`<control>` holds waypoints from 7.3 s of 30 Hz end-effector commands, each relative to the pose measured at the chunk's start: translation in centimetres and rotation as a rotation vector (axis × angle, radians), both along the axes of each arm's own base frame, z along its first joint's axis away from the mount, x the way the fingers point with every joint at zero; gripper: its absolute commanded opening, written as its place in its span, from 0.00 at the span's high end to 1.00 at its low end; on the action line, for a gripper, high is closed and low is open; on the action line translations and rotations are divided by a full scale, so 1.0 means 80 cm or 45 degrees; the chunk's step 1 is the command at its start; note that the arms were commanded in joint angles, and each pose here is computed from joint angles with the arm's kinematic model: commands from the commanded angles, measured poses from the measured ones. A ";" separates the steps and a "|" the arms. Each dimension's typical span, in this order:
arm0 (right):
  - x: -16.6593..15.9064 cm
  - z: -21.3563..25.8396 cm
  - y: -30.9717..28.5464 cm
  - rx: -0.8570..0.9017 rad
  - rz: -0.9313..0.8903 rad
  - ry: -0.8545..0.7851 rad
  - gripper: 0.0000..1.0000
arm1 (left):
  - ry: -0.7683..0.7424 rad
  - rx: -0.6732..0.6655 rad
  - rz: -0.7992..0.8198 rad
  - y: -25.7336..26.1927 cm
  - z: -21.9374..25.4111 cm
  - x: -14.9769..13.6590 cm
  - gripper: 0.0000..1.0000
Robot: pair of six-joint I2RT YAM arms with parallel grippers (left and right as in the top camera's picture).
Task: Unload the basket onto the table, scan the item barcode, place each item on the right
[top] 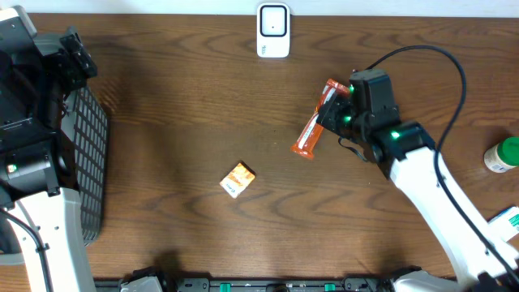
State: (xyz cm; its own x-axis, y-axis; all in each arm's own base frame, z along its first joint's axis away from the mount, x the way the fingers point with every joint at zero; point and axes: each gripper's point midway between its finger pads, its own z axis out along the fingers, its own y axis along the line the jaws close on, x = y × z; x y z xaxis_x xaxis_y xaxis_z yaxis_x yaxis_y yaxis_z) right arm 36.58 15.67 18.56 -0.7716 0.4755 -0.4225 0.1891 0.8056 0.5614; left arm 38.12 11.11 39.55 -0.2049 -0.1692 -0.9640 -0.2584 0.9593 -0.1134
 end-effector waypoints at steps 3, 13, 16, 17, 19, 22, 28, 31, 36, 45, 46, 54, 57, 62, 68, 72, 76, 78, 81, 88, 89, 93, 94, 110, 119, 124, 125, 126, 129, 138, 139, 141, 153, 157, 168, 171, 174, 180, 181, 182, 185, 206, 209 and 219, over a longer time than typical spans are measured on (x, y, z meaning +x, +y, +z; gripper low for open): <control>-0.014 0.039 -0.003 -0.041 0.053 -0.126 0.99 | 0.002 -0.020 -0.011 -0.003 -0.004 0.000 0.09; 0.039 0.044 -0.017 -0.453 0.089 -0.405 0.98 | 0.016 -0.025 -0.011 -0.004 -0.007 0.000 0.09; 0.062 0.052 0.005 -0.540 0.171 -0.550 0.99 | 0.019 -0.026 -0.011 -0.003 -0.008 0.000 0.09; 0.069 0.053 0.010 -0.565 0.190 -0.585 0.99 | 0.018 -0.026 -0.011 -0.003 -0.008 0.000 0.09; 0.092 0.051 0.015 -0.662 0.185 -0.669 0.99 | 0.019 -0.026 -0.011 -0.003 -0.008 0.000 0.09; 0.125 0.042 0.013 -0.804 0.143 -0.721 0.99 | 0.018 -0.026 -0.011 -0.003 -0.008 0.000 0.09; 0.206 0.037 0.030 -1.110 0.211 -0.773 0.99 | 0.018 -0.026 -0.011 -0.003 -0.008 0.000 0.09; 0.244 0.053 0.047 -1.195 0.234 -0.836 0.99 | 0.019 -0.026 -0.011 -0.003 -0.008 0.000 0.09; 0.310 0.067 0.064 -1.571 0.219 -0.926 0.99 | 0.018 -0.026 -0.011 -0.003 -0.008 0.000 0.09; 0.354 0.020 0.119 -1.762 0.292 -1.013 0.99 | 0.018 -0.026 -0.011 -0.003 -0.008 0.000 0.09; 0.356 0.015 0.127 -1.772 0.301 -1.027 0.99 | 0.018 -0.026 -0.011 -0.003 -0.008 0.000 0.09; 0.355 -0.037 0.191 -1.961 0.447 -1.212 0.99 | 0.027 -0.028 -0.011 -0.004 -0.010 0.000 0.09; 0.356 -0.061 0.196 -1.980 0.477 -1.228 0.99 | 0.054 -0.037 -0.011 -0.004 -0.017 -0.002 0.09; 0.358 -0.086 0.199 -2.097 0.572 -1.245 0.99 | 0.150 -0.069 -0.010 -0.007 -0.040 -0.010 0.09; 0.362 -0.070 0.190 -2.176 0.588 -1.240 0.99 | 0.336 -0.131 -0.008 -0.013 -0.082 -0.029 0.09; 0.357 -0.017 0.179 -2.195 0.493 -1.201 0.99 | 0.468 -0.175 -0.008 -0.019 -0.110 -0.047 0.09; 0.341 0.052 0.143 -2.167 0.371 -1.013 0.99 | 0.596 -0.217 -0.006 -0.025 -0.135 -0.066 0.09; 0.327 0.085 0.107 -2.142 0.309 -0.856 0.99 | 0.647 -0.234 -0.006 -0.028 -0.145 -0.075 0.09; 0.306 0.124 0.049 -2.132 0.259 -0.670 0.99 | 0.697 -0.250 -0.005 -0.031 -0.153 -0.083 0.09; 0.222 0.131 -0.153 -1.875 -0.036 -0.106 0.99 | 0.709 -0.254 -0.005 -0.031 -0.156 -0.085 0.09; 0.210 0.118 -0.179 -1.827 -0.053 -0.019 0.99 | 0.710 -0.255 -0.005 -0.031 -0.156 -0.086 0.09; 0.161 0.058 -0.289 -1.577 -0.169 0.331 0.99 | 0.710 -0.255 -0.006 -0.031 -0.156 -0.086 0.09; 0.147 0.043 -0.320 -1.495 -0.221 0.412 0.99 | 0.709 -0.254 -0.005 -0.031 -0.156 -0.085 0.09; 0.003 -0.092 -0.532 -1.104 -0.514 0.929 0.37 | 0.687 -0.247 -0.005 -0.030 -0.152 -0.081 0.09; 0.105 -0.005 -0.415 -0.702 -0.151 0.406 0.10 | 0.687 -0.247 -0.005 -0.030 -0.152 -0.082 0.09; 0.139 0.012 -0.261 -0.729 0.298 0.243 0.02 | 0.687 -0.247 -0.005 -0.030 -0.152 -0.082 0.09; 0.141 0.009 -0.225 -0.699 0.377 0.223 0.01 | 0.687 -0.247 -0.005 -0.030 -0.152 -0.082 0.09; 0.141 0.008 -0.190 -0.658 0.453 0.202 0.01 | 0.687 -0.247 -0.005 -0.030 -0.152 -0.082 0.09; 0.130 0.007 -0.081 -0.558 0.619 0.161 0.01 | 0.687 -0.247 -0.005 -0.030 -0.152 -0.082 0.09; 0.022 -0.004 0.144 -0.684 1.188 0.075 0.01 | 0.687 -0.247 -0.006 -0.030 -0.152 -0.082 0.09; 0.011 -0.008 0.158 -0.701 1.226 0.072 0.01 | 0.687 -0.247 -0.005 -0.030 -0.152 -0.082 0.09; -0.011 -0.020 0.182 -0.737 1.293 0.068 0.01 | 0.687 -0.247 -0.006 -0.030 -0.152 -0.082 0.09; -0.093 -0.148 0.217 -0.901 1.387 0.184 0.01 | 0.687 -0.247 -0.006 -0.030 -0.152 -0.082 0.09; -0.118 -0.172 0.226 -0.913 1.442 0.184 0.01 | 0.687 -0.247 -0.005 -0.030 -0.152 -0.082 0.09; -0.121 -0.189 0.241 -0.953 1.429 0.089 0.01 | 0.687 -0.247 -0.006 -0.030 -0.152 -0.082 0.09; -0.122 -0.197 0.240 -0.947 1.427 0.084 0.01 | 0.687 -0.247 -0.005 -0.030 -0.152 -0.082 0.09; -0.127 -0.205 0.236 -0.943 1.431 0.104 0.01 | 0.687 -0.247 -0.005 -0.030 -0.152 -0.082 0.09; -0.138 -0.214 0.239 -0.885 1.460 0.125 0.01 | 0.687 -0.247 -0.005 -0.030 -0.152 -0.082 0.09; -0.139 -0.215 0.240 -0.876 1.456 0.126 0.01 | 0.687 -0.247 -0.005 -0.030 -0.152 -0.082 0.09; -0.139 -0.216 0.240 -0.872 1.443 0.132 0.01 | 0.687 -0.247 -0.005 -0.030 -0.152 -0.082 0.09; -0.139 -0.218 0.239 -0.858 1.410 0.144 0.01 | 0.687 -0.247 -0.005 -0.030 -0.152 -0.082 0.09; -0.142 -0.225 0.227 -0.838 1.254 0.313 0.34 | 0.687 -0.247 -0.005 -0.030 -0.152 -0.082 0.09; -0.141 -0.202 0.217 -0.831 1.198 0.406 0.37 | 0.687 -0.247 -0.005 -0.030 -0.152 -0.082 0.09; -0.129 -0.112 0.216 -0.634 1.059 0.576 0.42 | 0.687 -0.247 -0.005 -0.030 -0.152 -0.082 0.09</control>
State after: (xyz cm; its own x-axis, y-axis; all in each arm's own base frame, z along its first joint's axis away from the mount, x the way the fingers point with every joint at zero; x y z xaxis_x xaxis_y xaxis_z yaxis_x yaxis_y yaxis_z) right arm 25.79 32.28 8.11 -0.8698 -0.4925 -0.0292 -0.4932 0.8663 0.0793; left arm 31.59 8.95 27.57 -0.6597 -0.3193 -0.6803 -0.3245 0.9375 -0.1253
